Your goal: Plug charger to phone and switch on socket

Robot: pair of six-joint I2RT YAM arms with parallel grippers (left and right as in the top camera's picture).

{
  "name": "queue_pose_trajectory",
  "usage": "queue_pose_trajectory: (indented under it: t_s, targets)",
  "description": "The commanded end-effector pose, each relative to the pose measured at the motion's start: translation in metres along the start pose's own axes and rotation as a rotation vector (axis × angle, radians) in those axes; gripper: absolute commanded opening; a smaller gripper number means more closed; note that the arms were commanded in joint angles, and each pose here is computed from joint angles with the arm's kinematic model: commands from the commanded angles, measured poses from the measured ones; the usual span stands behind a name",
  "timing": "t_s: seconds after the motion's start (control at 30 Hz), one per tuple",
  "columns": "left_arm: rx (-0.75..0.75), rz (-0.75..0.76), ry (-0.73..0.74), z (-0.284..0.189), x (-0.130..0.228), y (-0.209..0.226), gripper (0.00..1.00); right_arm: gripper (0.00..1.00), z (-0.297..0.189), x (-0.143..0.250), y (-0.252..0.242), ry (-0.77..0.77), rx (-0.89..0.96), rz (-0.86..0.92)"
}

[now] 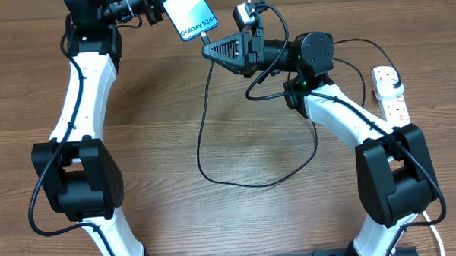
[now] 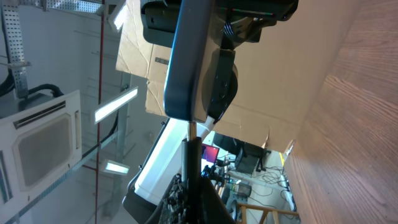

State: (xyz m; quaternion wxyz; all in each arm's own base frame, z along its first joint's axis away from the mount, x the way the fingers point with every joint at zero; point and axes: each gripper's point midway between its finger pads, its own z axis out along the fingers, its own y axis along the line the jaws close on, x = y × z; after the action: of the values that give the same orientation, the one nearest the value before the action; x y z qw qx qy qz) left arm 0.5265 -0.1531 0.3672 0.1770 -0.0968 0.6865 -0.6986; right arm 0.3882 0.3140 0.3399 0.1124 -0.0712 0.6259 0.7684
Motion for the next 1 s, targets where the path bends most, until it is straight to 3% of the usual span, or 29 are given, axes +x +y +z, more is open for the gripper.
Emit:
queue_pose_trajectory:
  t_s: [0.0, 0.97]
  targets:
    - [0.019, 0.064, 0.038, 0.0032, 0.0114, -0.0181, 0.04, 0.04, -0.0031, -0.0102, 0.0216, -0.051, -0.026, -0.046]
    - [0.02, 0.051, -0.004, 0.0049, 0.0047, -0.0185, 0.04, 0.04, -0.0025, -0.0076, 0.0166, -0.035, -0.011, -0.025]
